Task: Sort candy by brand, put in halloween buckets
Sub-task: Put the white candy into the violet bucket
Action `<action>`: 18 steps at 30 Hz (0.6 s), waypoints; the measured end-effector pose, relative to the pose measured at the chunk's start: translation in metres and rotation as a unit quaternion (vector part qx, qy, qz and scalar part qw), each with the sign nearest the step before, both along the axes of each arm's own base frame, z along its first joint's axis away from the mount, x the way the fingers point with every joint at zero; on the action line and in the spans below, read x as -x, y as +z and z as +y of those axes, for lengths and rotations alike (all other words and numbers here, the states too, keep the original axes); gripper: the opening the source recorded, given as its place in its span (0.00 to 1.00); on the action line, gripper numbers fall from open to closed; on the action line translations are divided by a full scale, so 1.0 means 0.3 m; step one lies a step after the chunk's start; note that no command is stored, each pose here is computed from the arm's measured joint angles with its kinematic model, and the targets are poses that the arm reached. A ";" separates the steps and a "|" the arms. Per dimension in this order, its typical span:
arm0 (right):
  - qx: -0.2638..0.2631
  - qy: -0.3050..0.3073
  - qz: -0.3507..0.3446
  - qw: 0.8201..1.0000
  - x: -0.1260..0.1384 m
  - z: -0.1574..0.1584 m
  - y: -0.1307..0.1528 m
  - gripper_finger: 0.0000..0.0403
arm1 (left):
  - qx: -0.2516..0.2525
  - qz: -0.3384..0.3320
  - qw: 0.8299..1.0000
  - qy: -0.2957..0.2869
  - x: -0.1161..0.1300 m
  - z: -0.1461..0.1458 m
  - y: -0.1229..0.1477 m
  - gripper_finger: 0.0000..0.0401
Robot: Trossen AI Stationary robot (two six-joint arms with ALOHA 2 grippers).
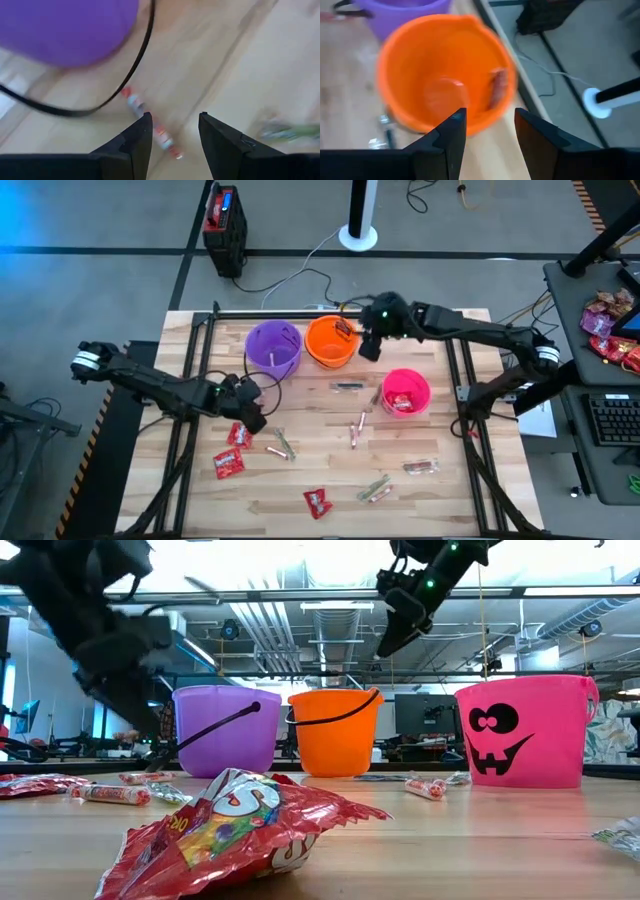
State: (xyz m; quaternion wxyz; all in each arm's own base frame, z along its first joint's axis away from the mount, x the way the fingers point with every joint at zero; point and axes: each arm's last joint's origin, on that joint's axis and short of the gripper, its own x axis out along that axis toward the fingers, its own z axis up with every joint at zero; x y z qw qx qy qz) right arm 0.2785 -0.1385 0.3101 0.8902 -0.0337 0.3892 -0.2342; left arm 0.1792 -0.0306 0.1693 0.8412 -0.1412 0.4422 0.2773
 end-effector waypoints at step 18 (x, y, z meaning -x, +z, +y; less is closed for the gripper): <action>-0.089 -0.162 -0.201 0.962 0.222 -0.351 0.095 0.40 | 0.046 -0.091 0.993 0.053 -0.031 -0.009 0.003 0.36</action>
